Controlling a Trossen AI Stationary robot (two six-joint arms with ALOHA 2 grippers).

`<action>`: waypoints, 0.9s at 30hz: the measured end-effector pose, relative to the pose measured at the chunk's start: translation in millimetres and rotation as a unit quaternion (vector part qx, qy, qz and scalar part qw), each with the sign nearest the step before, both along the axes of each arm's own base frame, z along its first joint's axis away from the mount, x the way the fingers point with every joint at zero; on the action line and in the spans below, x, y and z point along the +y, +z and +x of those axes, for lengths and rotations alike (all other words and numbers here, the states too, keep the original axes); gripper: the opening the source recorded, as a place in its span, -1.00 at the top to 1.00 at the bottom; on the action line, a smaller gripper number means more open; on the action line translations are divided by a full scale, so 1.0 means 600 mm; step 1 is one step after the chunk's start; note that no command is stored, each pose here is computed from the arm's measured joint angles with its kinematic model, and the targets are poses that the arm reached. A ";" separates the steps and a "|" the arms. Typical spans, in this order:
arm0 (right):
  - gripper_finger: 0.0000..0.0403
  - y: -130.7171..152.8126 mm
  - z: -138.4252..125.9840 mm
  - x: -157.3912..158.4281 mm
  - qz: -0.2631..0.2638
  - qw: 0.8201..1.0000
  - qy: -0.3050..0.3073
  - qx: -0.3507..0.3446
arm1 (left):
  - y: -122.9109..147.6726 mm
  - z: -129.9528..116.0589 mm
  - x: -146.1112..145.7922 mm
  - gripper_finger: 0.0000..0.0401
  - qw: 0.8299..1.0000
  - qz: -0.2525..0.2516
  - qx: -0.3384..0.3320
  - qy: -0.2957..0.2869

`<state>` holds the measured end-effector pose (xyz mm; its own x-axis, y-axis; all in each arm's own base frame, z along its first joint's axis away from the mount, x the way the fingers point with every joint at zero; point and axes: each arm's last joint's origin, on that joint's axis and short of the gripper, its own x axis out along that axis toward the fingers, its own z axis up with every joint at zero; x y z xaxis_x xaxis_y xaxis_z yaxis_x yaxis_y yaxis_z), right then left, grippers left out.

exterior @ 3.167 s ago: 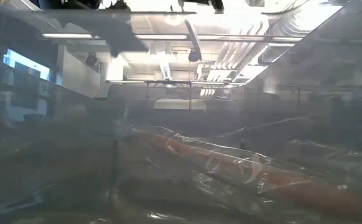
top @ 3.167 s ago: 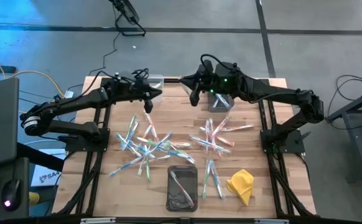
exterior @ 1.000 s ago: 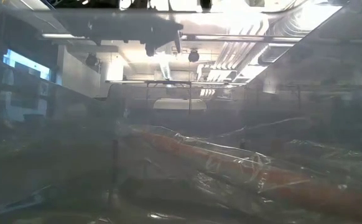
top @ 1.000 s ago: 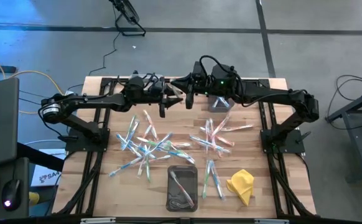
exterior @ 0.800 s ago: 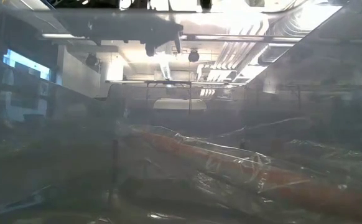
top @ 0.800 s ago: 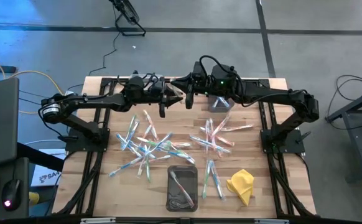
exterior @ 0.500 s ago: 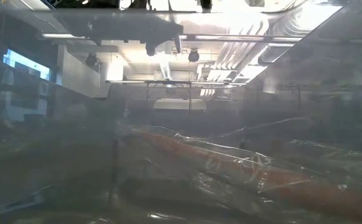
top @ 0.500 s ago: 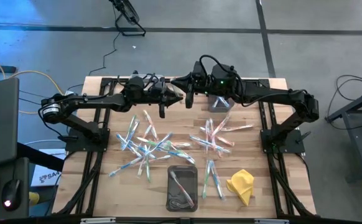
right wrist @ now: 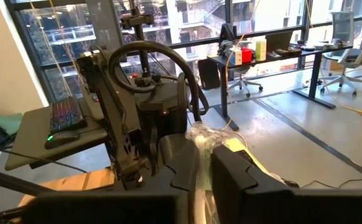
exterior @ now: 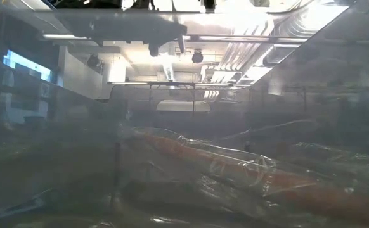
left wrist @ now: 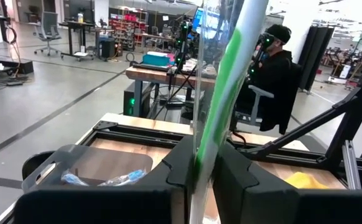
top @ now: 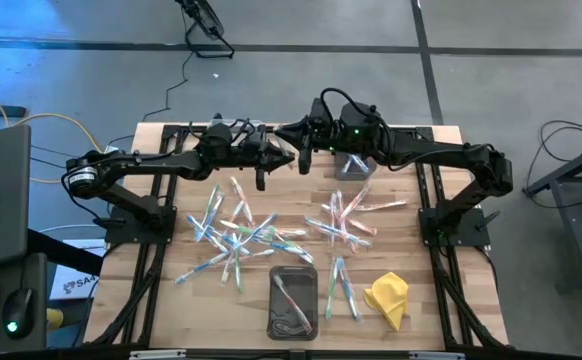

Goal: Pick & Place Toothbrushes
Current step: Put the green toothbrush into the transparent bin

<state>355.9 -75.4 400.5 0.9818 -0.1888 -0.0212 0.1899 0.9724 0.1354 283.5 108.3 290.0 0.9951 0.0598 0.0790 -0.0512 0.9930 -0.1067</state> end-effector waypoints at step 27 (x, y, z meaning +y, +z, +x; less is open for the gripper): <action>-0.14 0.078 -0.112 0.018 -0.019 0.999 -0.029 -0.003 | -0.003 -0.001 0.002 0.86 1.000 -0.018 0.006 0.001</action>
<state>288.7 -64.5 447.1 0.9691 -0.2465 -0.0078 0.2460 0.9642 0.0993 283.1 109.4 288.2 0.9958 0.0651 0.0650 -0.0553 0.9882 -0.1427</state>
